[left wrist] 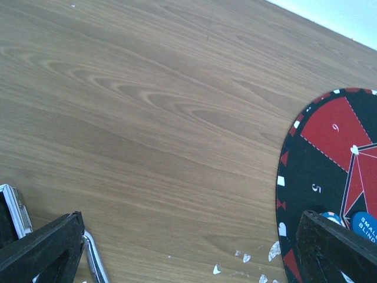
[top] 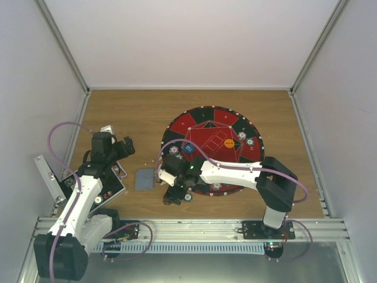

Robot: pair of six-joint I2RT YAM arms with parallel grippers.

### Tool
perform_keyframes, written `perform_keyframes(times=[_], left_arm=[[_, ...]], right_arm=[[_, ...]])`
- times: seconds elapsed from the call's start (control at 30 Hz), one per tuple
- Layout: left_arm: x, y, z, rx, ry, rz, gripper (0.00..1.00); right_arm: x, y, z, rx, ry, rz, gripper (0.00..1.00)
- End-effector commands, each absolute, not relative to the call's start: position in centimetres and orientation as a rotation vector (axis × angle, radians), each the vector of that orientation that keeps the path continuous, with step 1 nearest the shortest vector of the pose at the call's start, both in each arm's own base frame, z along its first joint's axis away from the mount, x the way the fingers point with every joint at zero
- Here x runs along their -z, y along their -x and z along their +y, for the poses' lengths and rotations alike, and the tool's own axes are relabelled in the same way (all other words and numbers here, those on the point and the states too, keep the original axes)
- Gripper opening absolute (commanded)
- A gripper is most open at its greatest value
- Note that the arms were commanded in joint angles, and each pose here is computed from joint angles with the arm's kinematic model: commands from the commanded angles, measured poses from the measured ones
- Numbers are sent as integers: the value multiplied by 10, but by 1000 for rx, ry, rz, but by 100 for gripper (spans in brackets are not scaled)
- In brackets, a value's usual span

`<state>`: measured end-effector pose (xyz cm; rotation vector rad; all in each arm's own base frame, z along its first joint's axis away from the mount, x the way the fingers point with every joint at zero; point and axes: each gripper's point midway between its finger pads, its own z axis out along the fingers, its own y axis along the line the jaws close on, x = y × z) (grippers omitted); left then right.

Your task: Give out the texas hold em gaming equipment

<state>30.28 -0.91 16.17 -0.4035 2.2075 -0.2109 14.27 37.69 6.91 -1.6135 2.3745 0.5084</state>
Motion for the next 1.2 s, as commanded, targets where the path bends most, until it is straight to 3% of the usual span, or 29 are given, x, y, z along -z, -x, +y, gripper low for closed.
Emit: perform_keyframes(times=[0.0, 0.63, 1.17], left_arm=[[-162, -302, -12, 237, 401, 2193, 99], [-165, -297, -13, 248, 399, 2178, 99], [-164, -294, -13, 247, 398, 2178, 99]], right_arm=[[-70, -138, 392, -483, 1687, 2293, 89], [-39, -129, 406, -367, 1771, 2285, 87], [-33, -122, 407, -380, 1809, 2302, 66]])
